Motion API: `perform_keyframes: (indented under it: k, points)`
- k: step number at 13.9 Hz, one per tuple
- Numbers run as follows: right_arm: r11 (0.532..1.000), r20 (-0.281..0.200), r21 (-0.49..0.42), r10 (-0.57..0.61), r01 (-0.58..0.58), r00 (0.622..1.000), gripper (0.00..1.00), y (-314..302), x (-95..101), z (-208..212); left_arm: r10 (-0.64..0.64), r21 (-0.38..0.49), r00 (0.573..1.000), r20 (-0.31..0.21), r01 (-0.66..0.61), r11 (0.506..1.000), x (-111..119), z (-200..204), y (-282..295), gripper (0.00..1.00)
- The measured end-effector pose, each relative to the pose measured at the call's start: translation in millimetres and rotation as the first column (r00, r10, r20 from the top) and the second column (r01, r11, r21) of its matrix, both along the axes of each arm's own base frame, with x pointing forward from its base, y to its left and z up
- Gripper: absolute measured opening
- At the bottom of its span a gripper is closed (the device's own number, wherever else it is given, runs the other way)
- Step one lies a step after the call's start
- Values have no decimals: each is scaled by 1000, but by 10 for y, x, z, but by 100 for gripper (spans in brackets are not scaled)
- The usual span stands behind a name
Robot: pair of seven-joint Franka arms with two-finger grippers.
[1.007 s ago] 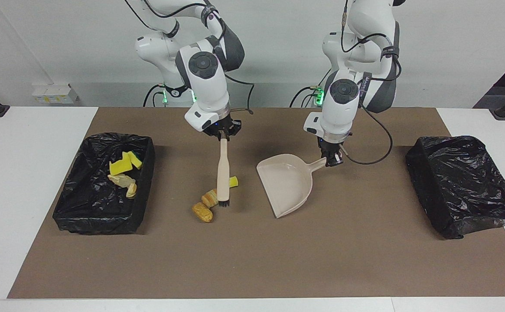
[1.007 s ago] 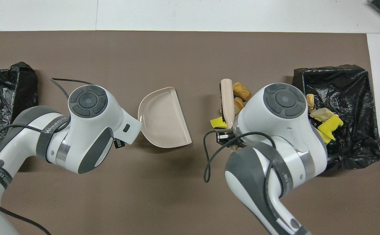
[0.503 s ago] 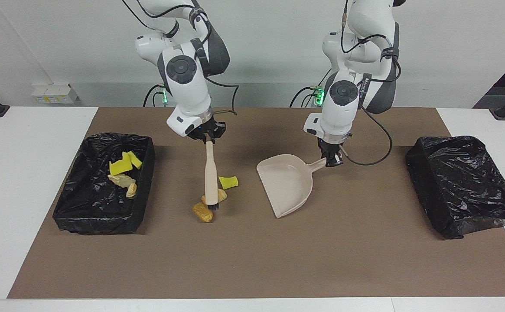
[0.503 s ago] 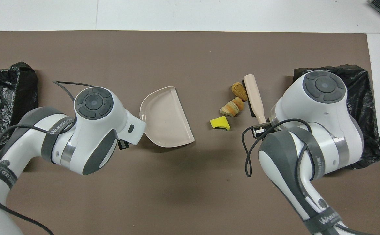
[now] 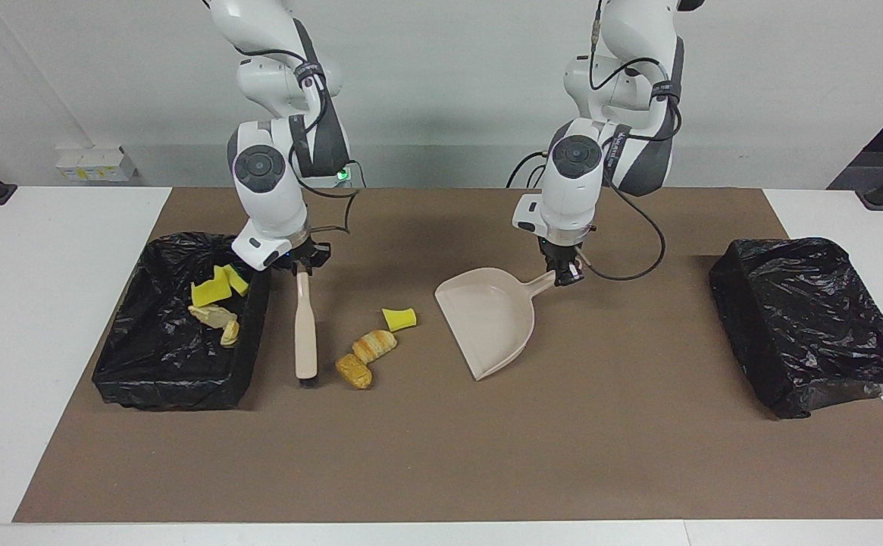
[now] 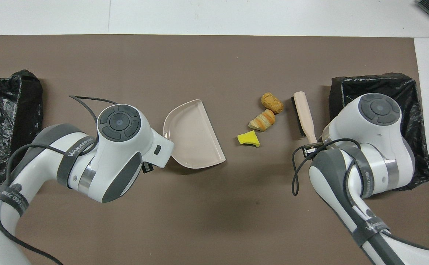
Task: Sweep and dump trash in bin
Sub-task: 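Sweep the bread and sponge pieces into the dustpan with the right gripper's brush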
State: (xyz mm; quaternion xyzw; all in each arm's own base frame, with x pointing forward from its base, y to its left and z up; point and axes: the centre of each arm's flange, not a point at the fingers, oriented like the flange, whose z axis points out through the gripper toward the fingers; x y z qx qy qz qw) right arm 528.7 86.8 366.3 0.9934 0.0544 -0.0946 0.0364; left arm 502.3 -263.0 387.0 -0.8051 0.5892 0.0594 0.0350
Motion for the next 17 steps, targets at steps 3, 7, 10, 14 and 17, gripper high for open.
perform_keyframes:
  k: [3, 7, 10, 14, 17]
  points:
    - [1000, -1, 0, 25, -25, 1000, 26, 227, -43, -46, -1, 6, 1000, -9, 2, 1000, -59, -35, 20, 33]
    - [998, 10, -5, 57, -57, 998, 26, 1020, -241, -127, -2, 8, 1000, -11, 3, 1000, -92, -34, 31, 33]
    - [997, 37, 40, 58, -59, 998, 26, 1718, -461, -239, -1, 13, 1000, -19, 2, 1000, -122, -80, 51, 33]
    - [997, 54, 65, 38, -42, 998, 26, 2396, -766, -332, -2, 17, 1000, -20, 3, 1000, -164, -103, 81, 33]
    - [994, 62, 103, 41, -47, 997, 26, 2766, -933, -195, -2, 12, 1000, -11, 2, 1000, -166, -111, 96, 33]
